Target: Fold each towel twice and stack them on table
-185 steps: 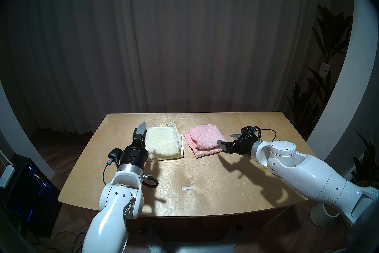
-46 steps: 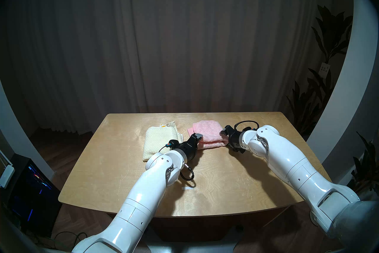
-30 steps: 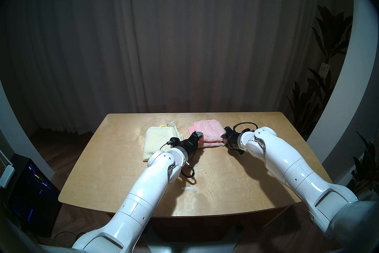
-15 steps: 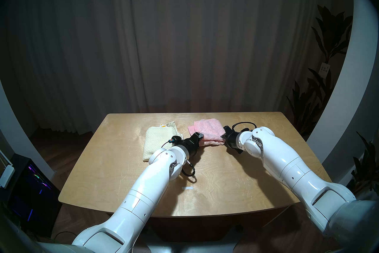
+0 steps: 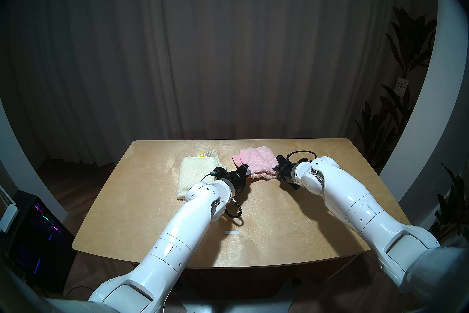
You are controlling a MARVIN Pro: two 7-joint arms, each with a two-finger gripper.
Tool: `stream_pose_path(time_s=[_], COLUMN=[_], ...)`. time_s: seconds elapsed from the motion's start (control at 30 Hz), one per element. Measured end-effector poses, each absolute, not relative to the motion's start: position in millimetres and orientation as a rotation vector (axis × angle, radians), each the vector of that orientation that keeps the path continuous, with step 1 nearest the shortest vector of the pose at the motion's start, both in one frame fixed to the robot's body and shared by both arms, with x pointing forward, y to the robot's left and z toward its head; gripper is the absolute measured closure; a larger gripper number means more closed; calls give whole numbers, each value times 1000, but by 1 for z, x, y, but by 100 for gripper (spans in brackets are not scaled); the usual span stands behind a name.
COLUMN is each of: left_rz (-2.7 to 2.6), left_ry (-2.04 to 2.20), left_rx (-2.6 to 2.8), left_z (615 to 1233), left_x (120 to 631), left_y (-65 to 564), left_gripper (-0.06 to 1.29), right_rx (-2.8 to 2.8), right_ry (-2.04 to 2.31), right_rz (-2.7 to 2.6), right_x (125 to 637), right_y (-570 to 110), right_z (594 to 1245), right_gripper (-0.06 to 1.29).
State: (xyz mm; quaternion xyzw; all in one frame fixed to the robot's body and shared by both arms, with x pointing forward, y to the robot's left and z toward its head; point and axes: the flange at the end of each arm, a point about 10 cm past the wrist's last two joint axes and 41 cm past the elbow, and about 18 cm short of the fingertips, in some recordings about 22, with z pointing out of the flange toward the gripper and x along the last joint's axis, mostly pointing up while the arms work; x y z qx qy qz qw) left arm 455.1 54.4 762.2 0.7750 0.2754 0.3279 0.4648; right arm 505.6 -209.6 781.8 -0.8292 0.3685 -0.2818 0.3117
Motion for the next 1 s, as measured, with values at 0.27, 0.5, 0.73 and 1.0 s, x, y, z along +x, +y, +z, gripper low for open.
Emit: stream_pose_path(time_s=[0.27,0.5,0.73,1.0], left_rz=[808,815,833,850], left_ry=[670,666,676,675], left_rx=[1908,1901,1889,1892], left_z=[762,763,763,763], left_x=[455,453,448,440], left_y=[54,55,61,67], left_gripper=[126,126,126,126], right_rx=[-2186,-2159,-2097,-2008], right_ry=[970,960,934,892], right_rz=[-746,-742,-772,-817], right_x=[506,500,491,484], right_y=[-209,-212,-217,-216], right_z=[783,785,794,816], right_gripper=[94,119,121,121])
